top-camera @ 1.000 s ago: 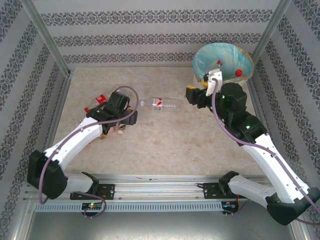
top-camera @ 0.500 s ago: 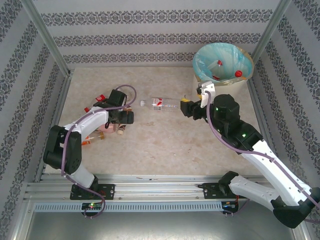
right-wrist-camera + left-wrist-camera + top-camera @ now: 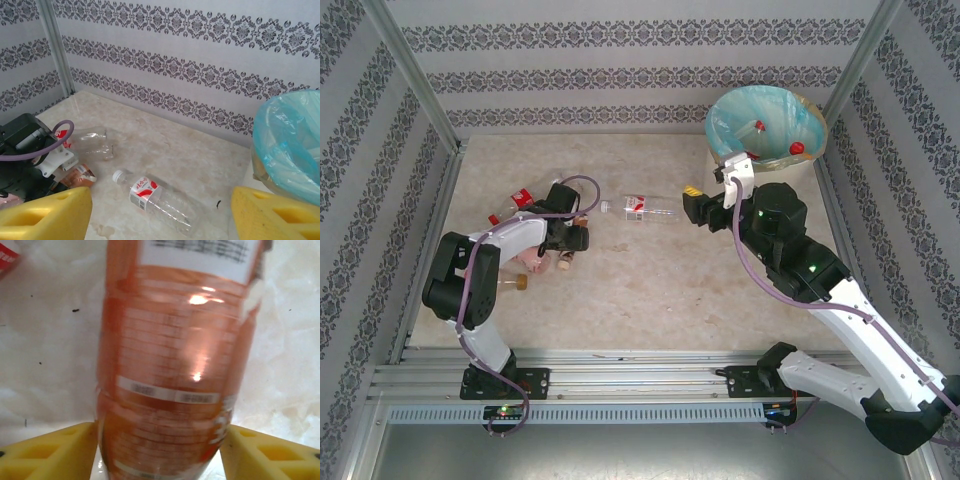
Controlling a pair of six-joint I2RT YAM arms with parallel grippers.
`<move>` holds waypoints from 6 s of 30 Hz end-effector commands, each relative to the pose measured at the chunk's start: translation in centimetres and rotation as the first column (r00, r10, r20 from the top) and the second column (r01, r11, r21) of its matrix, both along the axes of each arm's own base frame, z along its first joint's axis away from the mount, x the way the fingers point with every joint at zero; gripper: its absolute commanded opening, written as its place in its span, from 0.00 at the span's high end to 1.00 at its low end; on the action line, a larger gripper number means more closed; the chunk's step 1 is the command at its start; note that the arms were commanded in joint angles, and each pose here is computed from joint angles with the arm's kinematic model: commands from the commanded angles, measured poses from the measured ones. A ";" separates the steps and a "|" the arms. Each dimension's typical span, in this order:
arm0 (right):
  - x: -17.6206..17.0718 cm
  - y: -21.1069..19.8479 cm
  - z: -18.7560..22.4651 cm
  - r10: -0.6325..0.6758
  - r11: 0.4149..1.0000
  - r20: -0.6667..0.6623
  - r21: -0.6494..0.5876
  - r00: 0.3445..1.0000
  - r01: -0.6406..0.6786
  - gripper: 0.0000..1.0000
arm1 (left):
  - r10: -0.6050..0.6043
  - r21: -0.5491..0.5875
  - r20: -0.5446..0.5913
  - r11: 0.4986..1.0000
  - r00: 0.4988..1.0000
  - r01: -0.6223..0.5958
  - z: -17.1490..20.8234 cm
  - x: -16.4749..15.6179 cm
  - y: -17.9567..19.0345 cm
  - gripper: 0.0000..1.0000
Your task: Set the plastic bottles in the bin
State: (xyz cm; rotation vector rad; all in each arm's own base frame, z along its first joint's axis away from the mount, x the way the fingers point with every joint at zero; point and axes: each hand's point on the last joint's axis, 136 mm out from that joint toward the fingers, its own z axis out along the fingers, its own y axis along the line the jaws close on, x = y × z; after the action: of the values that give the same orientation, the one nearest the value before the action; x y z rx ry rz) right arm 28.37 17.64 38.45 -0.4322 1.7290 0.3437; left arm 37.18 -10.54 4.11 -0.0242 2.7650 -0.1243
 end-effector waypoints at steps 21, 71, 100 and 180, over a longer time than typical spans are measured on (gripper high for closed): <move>-1.5 -2.1 1.0 -0.060 0.997 0.031 0.051 0.998 0.059 0.27 | -0.001 -0.122 0.247 0.992 0.969 0.032 9.3 -2.9 0.0 0.51; -7.9 15.2 4.3 0.686 0.716 -0.059 0.238 0.726 -0.657 0.59 | -0.323 0.076 0.927 0.658 0.189 0.750 32.7 -15.8 -14.0 0.52; 13.3 -8.8 12.3 -0.341 0.904 0.233 -0.186 0.911 0.385 0.63 | -0.237 -0.028 0.896 0.815 0.377 0.578 31.3 -13.3 -11.0 0.07; 14.3 -10.4 5.4 -0.237 0.963 -0.132 0.097 0.963 0.250 0.40 | -0.031 0.150 0.505 0.987 0.863 -0.052 21.9 -9.7 3.2 0.06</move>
State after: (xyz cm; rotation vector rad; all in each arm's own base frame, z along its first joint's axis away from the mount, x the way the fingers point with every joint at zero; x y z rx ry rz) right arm 44.79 6.03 43.05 -0.1160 1.9035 0.2784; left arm 28.83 -10.98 29.87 0.1311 2.0407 -0.0235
